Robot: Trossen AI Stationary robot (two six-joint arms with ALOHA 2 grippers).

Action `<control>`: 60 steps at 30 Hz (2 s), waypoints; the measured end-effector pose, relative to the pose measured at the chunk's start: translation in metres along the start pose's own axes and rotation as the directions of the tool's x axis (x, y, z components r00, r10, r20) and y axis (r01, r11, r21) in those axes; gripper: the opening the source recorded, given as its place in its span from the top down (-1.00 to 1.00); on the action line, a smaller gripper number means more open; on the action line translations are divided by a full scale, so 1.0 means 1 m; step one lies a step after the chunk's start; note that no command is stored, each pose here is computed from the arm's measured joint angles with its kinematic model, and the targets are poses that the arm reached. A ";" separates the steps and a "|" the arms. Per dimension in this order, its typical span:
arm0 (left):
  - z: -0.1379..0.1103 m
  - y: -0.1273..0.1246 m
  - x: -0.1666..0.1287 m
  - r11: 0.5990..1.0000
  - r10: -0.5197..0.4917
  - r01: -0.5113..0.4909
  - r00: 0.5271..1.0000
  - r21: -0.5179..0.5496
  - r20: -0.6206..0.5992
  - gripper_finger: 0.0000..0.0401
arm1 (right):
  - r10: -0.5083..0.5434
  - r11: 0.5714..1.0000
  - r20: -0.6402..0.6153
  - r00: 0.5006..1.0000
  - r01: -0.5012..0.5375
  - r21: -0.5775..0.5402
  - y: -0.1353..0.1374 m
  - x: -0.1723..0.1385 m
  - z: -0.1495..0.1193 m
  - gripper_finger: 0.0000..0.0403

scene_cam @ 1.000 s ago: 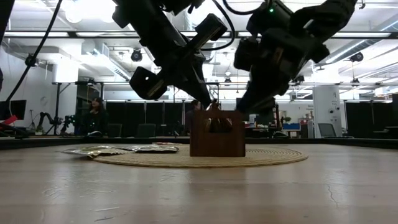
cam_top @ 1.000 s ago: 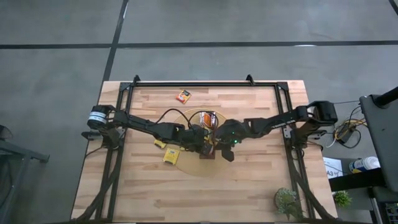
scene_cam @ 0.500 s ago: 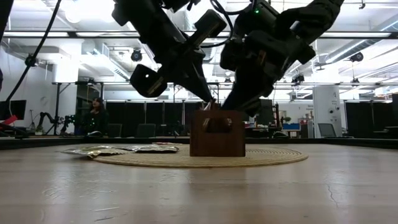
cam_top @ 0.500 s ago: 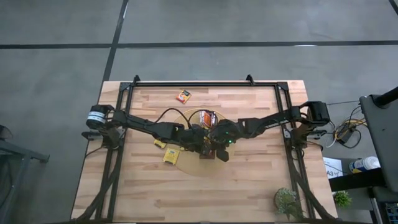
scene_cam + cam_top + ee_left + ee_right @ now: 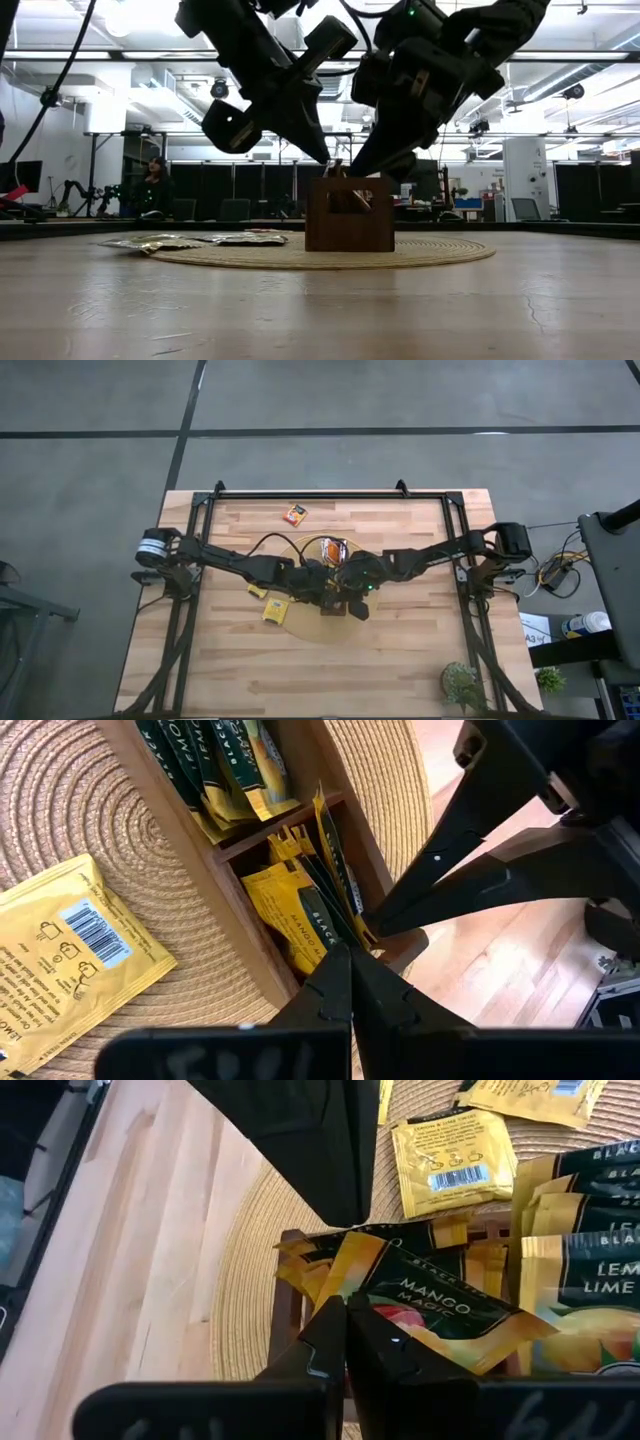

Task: Pick & Place Tea
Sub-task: Adjust the orange tea bags in the wooden organizer

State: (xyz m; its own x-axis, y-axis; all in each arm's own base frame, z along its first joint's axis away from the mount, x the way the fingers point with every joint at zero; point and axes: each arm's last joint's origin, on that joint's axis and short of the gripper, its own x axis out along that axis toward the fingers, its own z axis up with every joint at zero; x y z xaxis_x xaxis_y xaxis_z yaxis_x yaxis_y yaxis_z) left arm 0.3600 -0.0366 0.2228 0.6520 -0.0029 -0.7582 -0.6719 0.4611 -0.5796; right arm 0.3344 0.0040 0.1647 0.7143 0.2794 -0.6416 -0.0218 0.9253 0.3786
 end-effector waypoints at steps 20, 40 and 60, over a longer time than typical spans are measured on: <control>0.004 0.001 -0.010 1.000 0.009 -0.009 1.000 0.022 0.018 1.00 | -0.199 0.980 -0.003 0.980 0.199 -0.014 -0.004 -0.014 0.000 0.96; 0.017 0.006 -0.007 0.998 0.012 -0.014 0.999 0.060 0.035 1.00 | -0.202 0.979 -0.017 0.979 0.201 -0.018 -0.003 -0.015 -0.002 0.96; 0.019 0.007 0.004 0.998 -0.023 0.023 1.000 0.055 0.008 1.00 | -0.186 0.982 0.024 0.982 0.186 -0.023 -0.006 0.002 0.008 0.96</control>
State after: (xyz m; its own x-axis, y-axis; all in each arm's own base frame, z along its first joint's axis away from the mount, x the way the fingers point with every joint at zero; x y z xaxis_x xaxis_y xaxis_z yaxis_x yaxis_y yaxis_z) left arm 0.3652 -0.0166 0.2214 0.6702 -0.0062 -0.7422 -0.6368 0.5088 -0.5793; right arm 0.3414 -0.0029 0.1663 0.7227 0.0964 -0.6844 0.0953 0.9669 0.2369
